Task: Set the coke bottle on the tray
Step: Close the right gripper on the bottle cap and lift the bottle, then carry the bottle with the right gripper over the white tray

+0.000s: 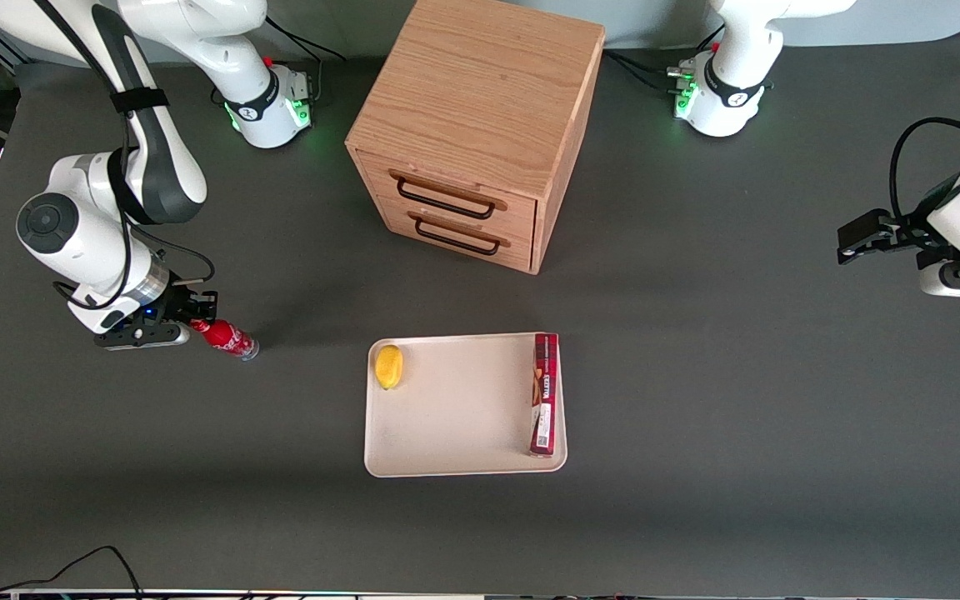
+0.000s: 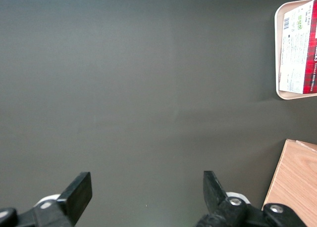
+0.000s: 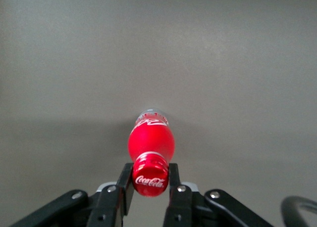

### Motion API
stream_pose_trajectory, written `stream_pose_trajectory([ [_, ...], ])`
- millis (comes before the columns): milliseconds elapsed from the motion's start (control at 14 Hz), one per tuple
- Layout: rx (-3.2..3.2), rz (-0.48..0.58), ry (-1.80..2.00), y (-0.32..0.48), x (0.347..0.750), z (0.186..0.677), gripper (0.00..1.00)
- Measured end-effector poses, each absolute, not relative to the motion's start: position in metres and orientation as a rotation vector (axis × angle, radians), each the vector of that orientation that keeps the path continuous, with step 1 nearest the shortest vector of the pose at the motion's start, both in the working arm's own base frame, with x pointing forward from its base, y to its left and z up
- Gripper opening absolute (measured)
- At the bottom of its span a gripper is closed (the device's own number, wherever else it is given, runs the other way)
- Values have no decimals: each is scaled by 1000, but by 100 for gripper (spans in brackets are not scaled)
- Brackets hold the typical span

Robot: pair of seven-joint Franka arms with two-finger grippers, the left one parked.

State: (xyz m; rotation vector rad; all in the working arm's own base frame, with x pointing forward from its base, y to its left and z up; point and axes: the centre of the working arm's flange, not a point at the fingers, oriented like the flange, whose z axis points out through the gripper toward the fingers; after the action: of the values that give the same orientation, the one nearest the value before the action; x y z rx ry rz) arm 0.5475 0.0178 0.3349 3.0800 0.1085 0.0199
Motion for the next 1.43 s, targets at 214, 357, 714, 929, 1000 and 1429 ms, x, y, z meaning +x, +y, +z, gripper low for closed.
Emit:
stream_pose_trajectory([
  [214, 3078, 17, 103, 18, 552, 347, 32],
  [357, 3068, -94, 87, 16, 560, 387, 32],
  [714, 3060, -175, 38, 13, 566, 538, 32],
  [929, 3063, -192, 17, 11, 560, 594, 32],
  [1000, 3066, -190, 12, 11, 557, 611, 32],
  [1429, 3093, -170, -98, 49, 595, 612, 32],
])
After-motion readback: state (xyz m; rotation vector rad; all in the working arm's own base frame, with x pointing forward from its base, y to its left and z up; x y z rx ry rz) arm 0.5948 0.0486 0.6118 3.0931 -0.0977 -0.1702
